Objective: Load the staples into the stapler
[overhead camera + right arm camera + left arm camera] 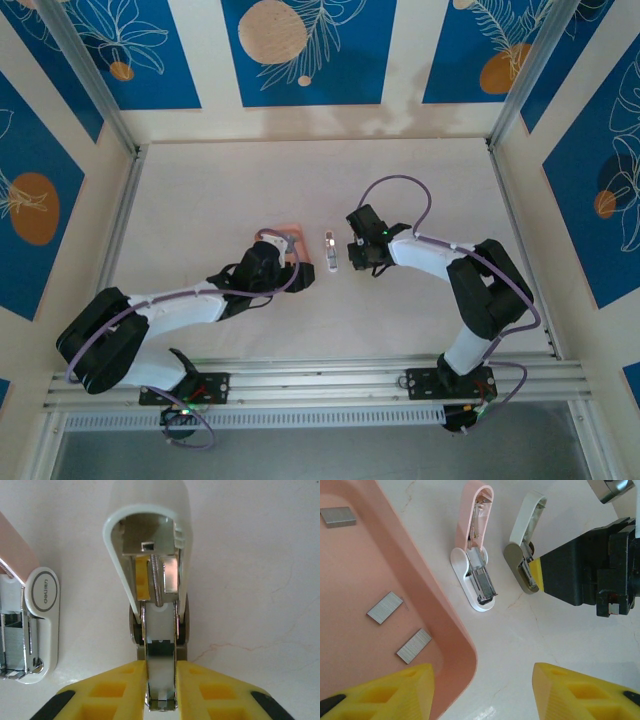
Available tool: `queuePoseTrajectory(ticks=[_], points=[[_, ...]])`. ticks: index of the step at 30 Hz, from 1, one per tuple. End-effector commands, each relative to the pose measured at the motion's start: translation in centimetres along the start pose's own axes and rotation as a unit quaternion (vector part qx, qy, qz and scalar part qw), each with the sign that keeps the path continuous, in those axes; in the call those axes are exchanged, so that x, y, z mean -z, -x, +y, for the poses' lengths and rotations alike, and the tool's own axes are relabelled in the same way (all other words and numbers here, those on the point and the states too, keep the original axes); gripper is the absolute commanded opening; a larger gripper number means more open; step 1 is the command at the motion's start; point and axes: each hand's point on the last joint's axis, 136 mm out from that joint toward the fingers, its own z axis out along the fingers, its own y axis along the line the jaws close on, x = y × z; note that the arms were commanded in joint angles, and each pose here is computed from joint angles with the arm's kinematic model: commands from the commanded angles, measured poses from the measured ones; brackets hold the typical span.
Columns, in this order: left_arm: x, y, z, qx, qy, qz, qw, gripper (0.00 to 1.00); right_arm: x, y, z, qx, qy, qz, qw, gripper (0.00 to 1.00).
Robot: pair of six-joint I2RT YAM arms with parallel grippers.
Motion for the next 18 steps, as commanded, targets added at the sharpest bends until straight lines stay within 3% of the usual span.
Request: queuePoseTrajectory(ticks=[1, 11, 14, 18], points=[[0.4, 0.2, 0.4, -0.008, 0.009, -0.007, 1.0, 0.54, 0.7, -1.1, 0.0, -0.007, 0.001, 0.02, 1.0, 0.29], [0.9, 1.1, -0.3, -0.019, 0.006, -0.009, 1.0, 0.54, 7.8, 1.9, -0.5, -0.049, 0.058, -0.055, 0.996, 0.37], [0.8, 1.4, -0.9, -0.03, 0.003, -0.003, 1.0, 0.54, 9.1, 1.3, -1.1, -0.101, 0.119, -0.058, 0.986, 0.39], [0.3, 2.6, -2.7, -0.067, -0.007, 0.019, 0.998, 0.54, 10.0, -0.1, -1.5, -0.182, 0.23, -0.049, 0.955, 0.41]])
